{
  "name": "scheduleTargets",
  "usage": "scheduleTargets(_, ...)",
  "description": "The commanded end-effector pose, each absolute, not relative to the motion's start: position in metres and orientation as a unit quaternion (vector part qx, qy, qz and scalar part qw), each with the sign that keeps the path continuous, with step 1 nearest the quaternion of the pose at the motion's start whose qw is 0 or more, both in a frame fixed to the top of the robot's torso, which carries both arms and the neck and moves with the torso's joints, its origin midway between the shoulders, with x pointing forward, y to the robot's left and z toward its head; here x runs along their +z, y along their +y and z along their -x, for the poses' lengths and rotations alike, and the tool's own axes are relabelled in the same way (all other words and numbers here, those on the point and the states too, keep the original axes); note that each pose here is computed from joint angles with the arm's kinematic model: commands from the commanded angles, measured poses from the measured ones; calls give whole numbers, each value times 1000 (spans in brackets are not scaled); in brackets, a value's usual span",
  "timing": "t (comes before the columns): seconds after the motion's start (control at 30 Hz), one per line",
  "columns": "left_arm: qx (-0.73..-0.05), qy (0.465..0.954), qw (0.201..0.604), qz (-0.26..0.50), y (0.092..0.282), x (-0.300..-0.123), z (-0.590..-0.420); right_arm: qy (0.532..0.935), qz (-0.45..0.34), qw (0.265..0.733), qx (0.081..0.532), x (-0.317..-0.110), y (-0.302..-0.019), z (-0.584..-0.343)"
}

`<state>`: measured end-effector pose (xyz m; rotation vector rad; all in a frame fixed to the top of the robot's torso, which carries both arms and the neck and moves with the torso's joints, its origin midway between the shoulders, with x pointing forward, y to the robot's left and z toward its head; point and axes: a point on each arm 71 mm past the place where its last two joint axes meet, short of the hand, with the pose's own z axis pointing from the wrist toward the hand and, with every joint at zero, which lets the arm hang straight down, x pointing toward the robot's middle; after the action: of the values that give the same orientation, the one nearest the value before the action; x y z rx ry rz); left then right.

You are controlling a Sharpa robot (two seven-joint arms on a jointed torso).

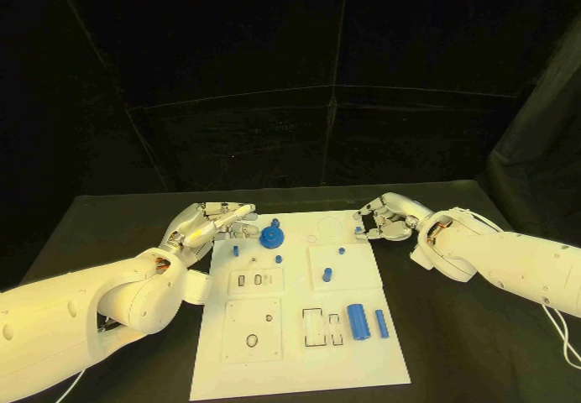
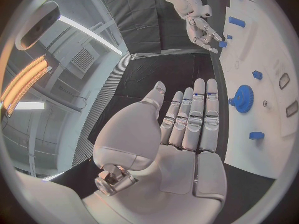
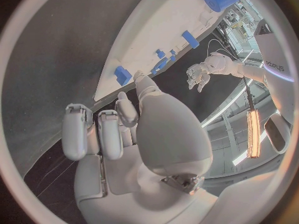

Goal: Assemble the parts on the task board

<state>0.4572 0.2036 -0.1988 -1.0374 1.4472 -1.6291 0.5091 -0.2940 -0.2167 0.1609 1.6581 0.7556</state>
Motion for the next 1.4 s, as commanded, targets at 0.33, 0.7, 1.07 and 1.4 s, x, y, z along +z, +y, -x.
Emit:
scheduleTargets(0.33,-635,561,352,398,203,-198,-457,730,-59,598,327,-222,-294,-509)
scheduleTargets(0.7,-635,561,352,398,203,-198,-457,733,-59,594,326,-225,-293,-511)
scheduleTargets(1.07,-634,562,353,398,204,-198,-458,739,-50,590,321,-228,-290,-512)
scheduleTargets(1.4,-633,562,352,399,204,-198,-457,738,-48,593,317,-228,-290,-513)
